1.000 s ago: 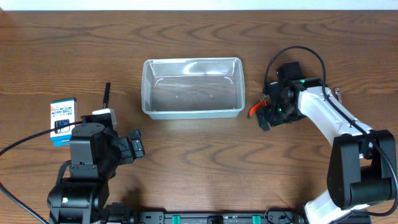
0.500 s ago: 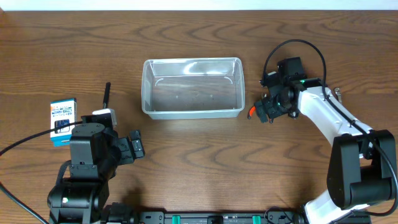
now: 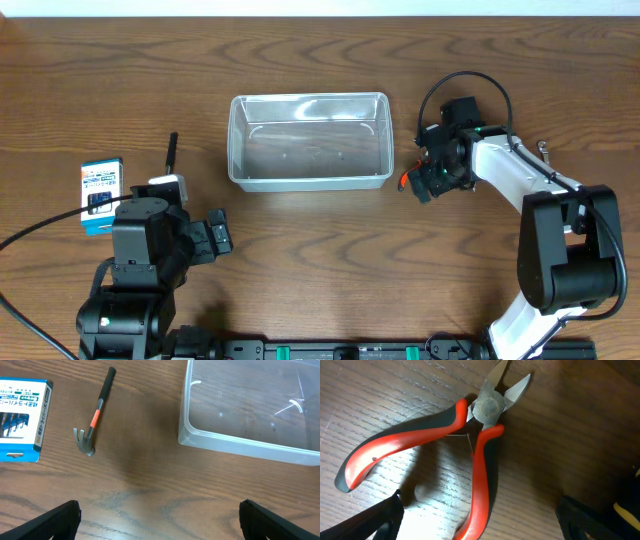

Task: Pack container
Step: 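Close the right gripper on the red pliers handles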

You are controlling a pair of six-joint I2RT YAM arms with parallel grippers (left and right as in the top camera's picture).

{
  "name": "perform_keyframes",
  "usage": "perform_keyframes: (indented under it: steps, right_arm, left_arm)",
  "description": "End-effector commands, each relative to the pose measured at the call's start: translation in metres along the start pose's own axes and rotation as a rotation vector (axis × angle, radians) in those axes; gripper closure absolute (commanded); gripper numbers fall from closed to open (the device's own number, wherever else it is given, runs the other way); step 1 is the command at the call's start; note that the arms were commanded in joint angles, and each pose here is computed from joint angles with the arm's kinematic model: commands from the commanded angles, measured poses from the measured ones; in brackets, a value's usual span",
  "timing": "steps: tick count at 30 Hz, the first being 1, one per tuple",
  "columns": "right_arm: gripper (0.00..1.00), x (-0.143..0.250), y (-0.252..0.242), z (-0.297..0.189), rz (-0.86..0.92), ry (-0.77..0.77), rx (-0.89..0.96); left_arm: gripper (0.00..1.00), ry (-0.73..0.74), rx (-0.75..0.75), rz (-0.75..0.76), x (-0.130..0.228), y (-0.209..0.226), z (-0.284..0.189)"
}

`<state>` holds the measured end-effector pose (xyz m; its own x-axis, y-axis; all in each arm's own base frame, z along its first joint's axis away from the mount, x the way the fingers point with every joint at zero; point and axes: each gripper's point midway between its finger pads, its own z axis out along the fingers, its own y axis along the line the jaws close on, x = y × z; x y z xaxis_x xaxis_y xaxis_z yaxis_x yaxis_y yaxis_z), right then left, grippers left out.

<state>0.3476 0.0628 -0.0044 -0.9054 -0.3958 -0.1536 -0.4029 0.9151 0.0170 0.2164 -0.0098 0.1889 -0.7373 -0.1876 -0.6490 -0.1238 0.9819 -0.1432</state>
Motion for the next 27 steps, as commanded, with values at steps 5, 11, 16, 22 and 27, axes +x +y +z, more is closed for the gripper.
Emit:
perform_keyframes:
  steps: [5, 11, 16, 22, 27]
  right_arm:
    - [0.14, 0.0084, 0.0026, 0.0157, -0.001, 0.037, -0.033]
    - [0.30, 0.0079, 0.0025, 0.0158, 0.002, 0.035, -0.032]
    - [0.51, 0.0081, 0.0027, 0.0158, 0.008, 0.036, -0.033]
    - [0.69, 0.0084, 0.0027, 0.0157, 0.014, 0.037, -0.033]
    - [0.80, 0.0083, 0.0031, 0.0157, 0.021, 0.037, -0.034]
  left_arm:
    - [0.02, -0.026, -0.008, -0.018, -0.0076, 0.0010, -0.0056]
    - [0.02, -0.026, -0.008, -0.018, -0.0076, 0.0010, -0.0056]
    - [0.02, -0.026, -0.008, -0.018, -0.0076, 0.0010, -0.0056]
    - [0.02, -0.027, -0.008, -0.018, -0.0077, 0.0009, -0.0056]
    - [0.02, -0.027, -0.008, -0.018, -0.0078, 0.0009, -0.0056]
